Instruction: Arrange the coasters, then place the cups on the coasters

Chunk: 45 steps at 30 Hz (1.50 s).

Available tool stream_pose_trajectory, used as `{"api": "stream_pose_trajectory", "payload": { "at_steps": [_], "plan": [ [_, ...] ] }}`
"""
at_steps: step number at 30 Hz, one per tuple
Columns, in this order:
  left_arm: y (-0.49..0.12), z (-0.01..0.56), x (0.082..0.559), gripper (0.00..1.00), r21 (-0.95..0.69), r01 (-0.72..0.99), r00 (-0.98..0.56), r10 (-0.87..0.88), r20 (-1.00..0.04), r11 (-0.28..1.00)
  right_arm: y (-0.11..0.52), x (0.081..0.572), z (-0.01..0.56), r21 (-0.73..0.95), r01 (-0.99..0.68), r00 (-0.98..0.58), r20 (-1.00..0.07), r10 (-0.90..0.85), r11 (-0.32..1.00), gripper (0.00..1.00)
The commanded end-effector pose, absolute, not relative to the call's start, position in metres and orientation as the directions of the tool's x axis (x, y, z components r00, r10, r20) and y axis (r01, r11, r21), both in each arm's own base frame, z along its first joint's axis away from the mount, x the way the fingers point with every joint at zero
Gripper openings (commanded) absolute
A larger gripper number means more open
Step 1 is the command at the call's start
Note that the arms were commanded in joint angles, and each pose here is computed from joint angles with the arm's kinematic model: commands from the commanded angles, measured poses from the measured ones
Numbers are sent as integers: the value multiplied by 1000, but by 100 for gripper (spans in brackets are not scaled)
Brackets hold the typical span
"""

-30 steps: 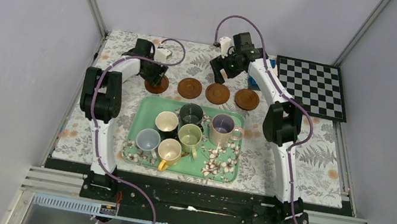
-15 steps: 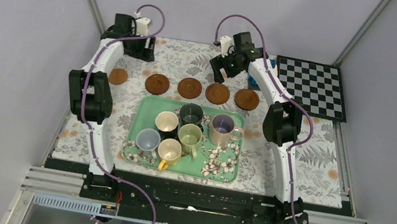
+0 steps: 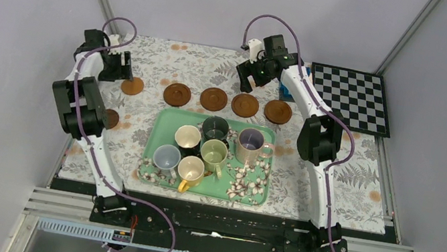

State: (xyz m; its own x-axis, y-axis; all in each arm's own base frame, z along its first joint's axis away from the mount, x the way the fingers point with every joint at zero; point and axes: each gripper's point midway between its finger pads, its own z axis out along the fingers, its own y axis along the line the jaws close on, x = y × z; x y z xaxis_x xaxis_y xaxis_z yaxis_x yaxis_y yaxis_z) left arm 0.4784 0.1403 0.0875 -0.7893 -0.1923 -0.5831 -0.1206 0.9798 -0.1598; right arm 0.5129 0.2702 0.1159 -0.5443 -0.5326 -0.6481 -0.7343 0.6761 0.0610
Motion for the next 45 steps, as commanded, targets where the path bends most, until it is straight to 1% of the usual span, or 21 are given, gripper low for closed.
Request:
{"api": "stream_pose_trajectory", "payload": {
  "at_steps": [1, 5, 10, 13, 18, 21, 28, 37, 45],
  "plan": [
    [152, 78, 511, 75, -89, -111, -773, -142, -619, 990, 271, 510, 159, 45, -745, -496, -705, -507, 666, 95],
    [157, 64, 525, 71, -75, -91, -778, -118, -617, 993, 267, 508, 159, 32, -746, -491, -701, -517, 665, 95],
    [161, 51, 533, 70, -69, -72, -782, -99, -615, 995, 265, 505, 159, 27, -750, -490, -695, -527, 661, 95],
    [152, 47, 527, 65, -98, -46, -792, -96, -602, 994, 264, 505, 159, 21, -751, -487, -693, -532, 660, 95],
    [125, 42, 501, 55, -167, 31, -809, -73, -583, 986, 265, 506, 160, 24, -750, -488, -695, -528, 661, 95],
    [118, 41, 492, 52, -172, 46, -813, -63, -579, 984, 266, 505, 159, 33, -748, -493, -696, -522, 663, 95],
    [110, 35, 483, 51, -180, 39, -825, -70, -560, 983, 267, 505, 159, 42, -747, -498, -696, -517, 663, 95],
    [80, 26, 495, 51, -187, 90, -834, -29, -551, 978, 267, 504, 159, 46, -742, -504, -695, -512, 668, 95],
    [87, 23, 499, 50, -150, 75, -838, -19, -545, 986, 266, 505, 161, 37, -739, -500, -699, -511, 672, 95]
  ]
}}
